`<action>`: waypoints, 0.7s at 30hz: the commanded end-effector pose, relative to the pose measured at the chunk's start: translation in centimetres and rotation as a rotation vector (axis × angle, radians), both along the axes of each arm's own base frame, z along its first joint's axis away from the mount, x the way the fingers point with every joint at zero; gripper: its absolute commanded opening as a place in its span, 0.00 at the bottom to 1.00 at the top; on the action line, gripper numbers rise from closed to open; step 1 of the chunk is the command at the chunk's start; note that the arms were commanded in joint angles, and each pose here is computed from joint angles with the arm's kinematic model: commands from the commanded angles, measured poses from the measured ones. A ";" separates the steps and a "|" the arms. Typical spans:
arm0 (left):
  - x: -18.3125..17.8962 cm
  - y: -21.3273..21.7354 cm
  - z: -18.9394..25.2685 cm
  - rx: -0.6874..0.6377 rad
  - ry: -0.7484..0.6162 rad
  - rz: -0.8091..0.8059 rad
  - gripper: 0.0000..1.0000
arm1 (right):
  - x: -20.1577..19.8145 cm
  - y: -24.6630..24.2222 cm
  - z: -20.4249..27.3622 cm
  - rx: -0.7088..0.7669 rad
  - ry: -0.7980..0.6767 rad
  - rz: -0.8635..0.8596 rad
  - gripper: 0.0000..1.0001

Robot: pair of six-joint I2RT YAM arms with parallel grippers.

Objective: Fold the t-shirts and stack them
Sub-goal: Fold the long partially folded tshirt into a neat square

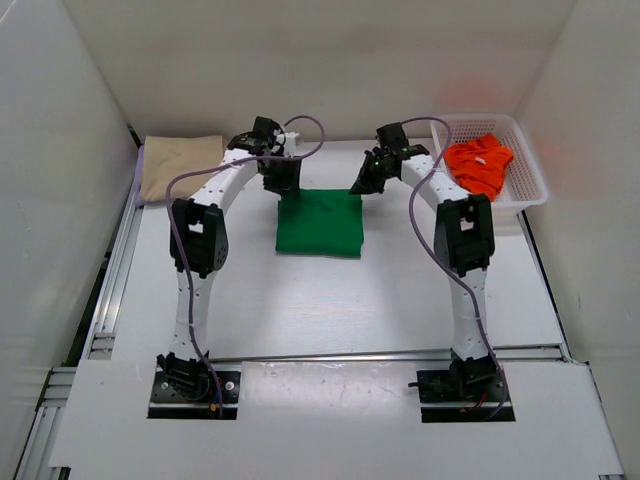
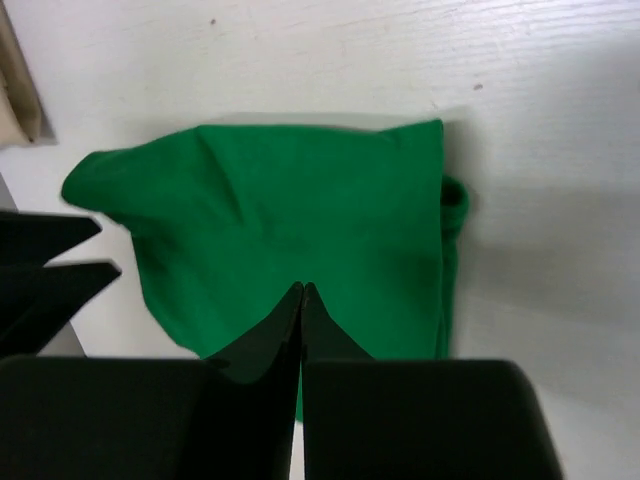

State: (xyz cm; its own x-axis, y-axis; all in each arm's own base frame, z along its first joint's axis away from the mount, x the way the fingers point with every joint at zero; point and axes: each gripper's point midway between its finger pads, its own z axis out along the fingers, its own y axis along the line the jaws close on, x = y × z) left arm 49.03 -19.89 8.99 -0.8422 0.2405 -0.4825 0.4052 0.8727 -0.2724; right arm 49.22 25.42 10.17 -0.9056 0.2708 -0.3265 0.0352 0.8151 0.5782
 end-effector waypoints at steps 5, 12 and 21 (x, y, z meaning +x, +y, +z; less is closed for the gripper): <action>5.2 0.4 -0.7 -0.003 -0.104 0.034 0.56 | 4.2 -0.6 -4.6 -0.011 0.046 -0.137 0.00; 6.8 2.5 -4.3 0.036 -0.087 0.085 0.57 | 5.7 -2.3 -6.4 -0.057 0.067 -0.274 0.00; 7.1 3.4 -1.0 0.066 -0.150 0.115 0.70 | 6.3 -0.3 0.9 0.064 -0.065 -0.156 0.10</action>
State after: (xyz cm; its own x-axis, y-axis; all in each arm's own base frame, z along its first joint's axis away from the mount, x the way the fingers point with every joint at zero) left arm 55.44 -16.80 3.00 -0.8387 0.1816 -0.5134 0.3291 0.9202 -0.2120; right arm 54.15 24.24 4.45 -0.8542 0.4448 -0.2690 0.2388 0.7954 0.5571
